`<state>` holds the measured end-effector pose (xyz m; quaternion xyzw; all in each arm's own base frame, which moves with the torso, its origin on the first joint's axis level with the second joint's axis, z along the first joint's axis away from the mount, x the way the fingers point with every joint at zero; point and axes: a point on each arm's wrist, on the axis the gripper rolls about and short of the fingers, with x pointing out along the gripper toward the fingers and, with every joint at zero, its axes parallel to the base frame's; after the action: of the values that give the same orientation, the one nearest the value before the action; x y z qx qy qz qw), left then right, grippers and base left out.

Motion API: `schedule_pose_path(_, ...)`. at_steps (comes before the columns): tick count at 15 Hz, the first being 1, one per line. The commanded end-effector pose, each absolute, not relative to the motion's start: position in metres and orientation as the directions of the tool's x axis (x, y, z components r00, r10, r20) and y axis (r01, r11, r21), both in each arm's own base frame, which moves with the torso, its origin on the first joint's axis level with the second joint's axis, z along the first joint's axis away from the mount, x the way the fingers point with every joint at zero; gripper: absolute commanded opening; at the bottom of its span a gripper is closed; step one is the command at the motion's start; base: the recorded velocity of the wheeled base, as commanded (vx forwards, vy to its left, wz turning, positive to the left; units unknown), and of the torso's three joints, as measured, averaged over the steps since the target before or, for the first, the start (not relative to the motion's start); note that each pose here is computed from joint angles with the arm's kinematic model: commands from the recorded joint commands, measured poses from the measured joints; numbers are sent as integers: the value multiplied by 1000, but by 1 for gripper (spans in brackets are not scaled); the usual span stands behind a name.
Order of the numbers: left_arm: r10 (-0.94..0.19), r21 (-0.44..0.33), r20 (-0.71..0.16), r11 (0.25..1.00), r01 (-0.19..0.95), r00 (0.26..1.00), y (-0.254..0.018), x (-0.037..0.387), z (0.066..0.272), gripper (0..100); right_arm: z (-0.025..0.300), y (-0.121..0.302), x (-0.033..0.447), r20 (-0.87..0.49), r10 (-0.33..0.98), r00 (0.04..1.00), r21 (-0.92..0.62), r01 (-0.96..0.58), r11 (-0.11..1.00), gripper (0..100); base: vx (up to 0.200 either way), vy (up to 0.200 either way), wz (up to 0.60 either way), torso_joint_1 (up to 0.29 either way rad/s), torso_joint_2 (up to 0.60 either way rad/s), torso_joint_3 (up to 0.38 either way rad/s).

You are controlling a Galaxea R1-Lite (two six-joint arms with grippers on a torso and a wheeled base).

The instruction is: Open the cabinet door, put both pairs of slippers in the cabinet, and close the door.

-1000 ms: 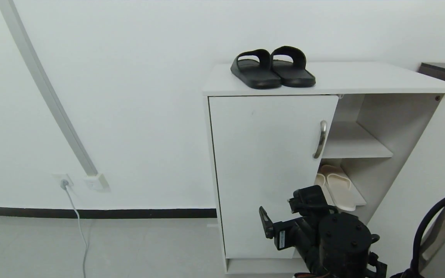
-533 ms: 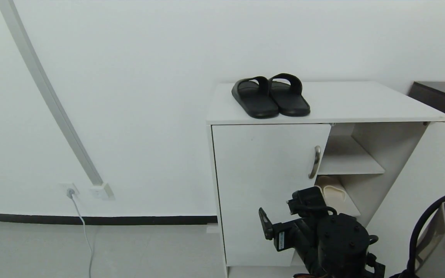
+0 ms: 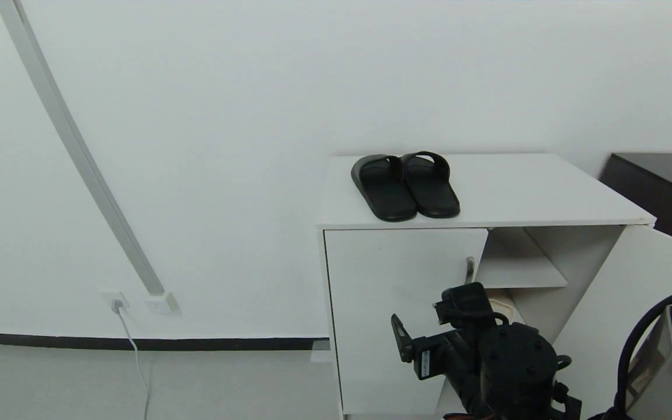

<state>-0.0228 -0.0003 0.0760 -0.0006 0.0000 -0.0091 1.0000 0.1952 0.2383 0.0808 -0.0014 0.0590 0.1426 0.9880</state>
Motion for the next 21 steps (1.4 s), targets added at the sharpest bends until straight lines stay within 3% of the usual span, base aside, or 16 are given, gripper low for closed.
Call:
schedule_pose_path(1,-18,-2,0,1000,18,1000,0,-23,76,0,80,239,195,-117,282,952,14,-282,959,100,0,0,0,212,-515,-315)
schedule_pose_path(12,-20,-2,0,1000,20,1000,0,-23,76,0,78,236,194,-131,291,948,6,-292,956,100,0,0,0,239,-560,-320)
schedule_pose_path(17,-21,0,0,1000,21,1000,0,-23,76,0,74,232,200,-134,270,954,-22,-275,961,100,0,0,0,35,-77,-43)
schedule_pose_path(19,-21,2,0,1000,21,1000,0,-23,76,0,88,237,212,-97,283,954,-8,-285,958,100,0,0,0,0,0,0)
schedule_pose_path(21,-21,2,-2,1000,21,1000,0,-23,76,0,104,232,234,-147,217,965,-39,-225,974,100,0,0,0,0,0,0)
